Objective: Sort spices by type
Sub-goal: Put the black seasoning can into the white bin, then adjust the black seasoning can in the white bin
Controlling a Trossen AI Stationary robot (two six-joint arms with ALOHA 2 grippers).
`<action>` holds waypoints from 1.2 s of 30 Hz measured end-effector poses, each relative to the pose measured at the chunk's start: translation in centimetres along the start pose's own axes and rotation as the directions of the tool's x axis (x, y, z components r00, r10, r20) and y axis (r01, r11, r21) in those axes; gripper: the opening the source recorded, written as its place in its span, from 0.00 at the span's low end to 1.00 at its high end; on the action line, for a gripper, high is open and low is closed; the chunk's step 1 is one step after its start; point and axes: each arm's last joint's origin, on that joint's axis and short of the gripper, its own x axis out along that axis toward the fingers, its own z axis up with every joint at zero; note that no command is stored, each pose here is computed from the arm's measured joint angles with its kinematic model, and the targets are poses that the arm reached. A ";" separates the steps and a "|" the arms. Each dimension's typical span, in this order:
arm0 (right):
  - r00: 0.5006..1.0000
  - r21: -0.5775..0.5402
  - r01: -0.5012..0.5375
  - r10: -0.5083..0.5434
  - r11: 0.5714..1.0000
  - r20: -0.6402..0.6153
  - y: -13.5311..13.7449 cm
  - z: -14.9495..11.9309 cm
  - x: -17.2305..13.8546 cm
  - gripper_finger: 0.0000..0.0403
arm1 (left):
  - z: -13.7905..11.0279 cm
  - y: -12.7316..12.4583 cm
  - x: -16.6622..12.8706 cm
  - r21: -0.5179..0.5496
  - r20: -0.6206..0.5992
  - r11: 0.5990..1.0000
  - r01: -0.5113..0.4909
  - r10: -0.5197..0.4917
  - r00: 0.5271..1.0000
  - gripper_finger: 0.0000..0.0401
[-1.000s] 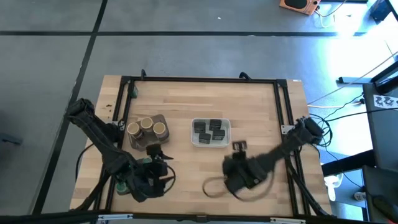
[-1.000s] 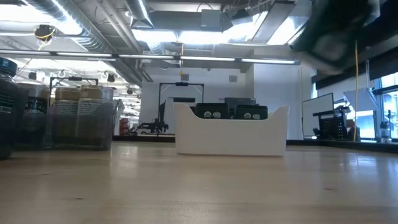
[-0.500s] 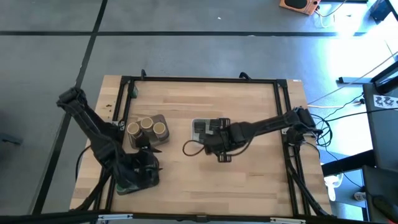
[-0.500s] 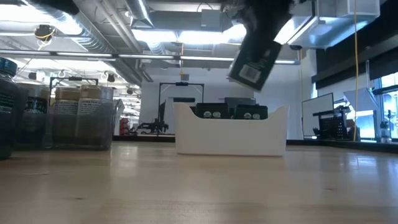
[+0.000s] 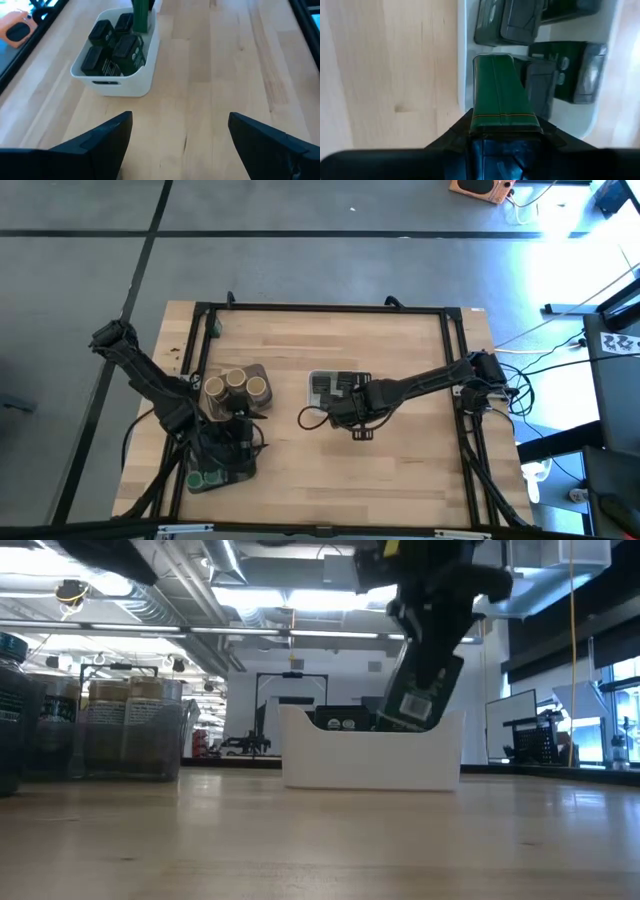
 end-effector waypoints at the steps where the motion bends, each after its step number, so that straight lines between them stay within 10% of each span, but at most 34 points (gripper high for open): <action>1: 1.000 0.006 0.001 -0.001 1.000 -0.001 -0.1 0.0 0.4 0.29 | 0.1 0.0 0.0 0.004 0.005 1.000 0.002 -0.002 1.000 0.81; 21: 0.999 0.028 0.033 -0.033 0.999 -0.016 -0.4 -0.9 3.9 0.52 | 0.4 0.1 0.3 0.016 0.017 1.000 -0.001 0.001 1.000 0.81; 36: 0.968 0.037 0.063 -0.070 0.997 0.240 -0.3 -3.6 -6.7 0.71 | 2.5 2.7 3.5 -0.095 0.026 0.993 -0.067 0.070 0.997 0.81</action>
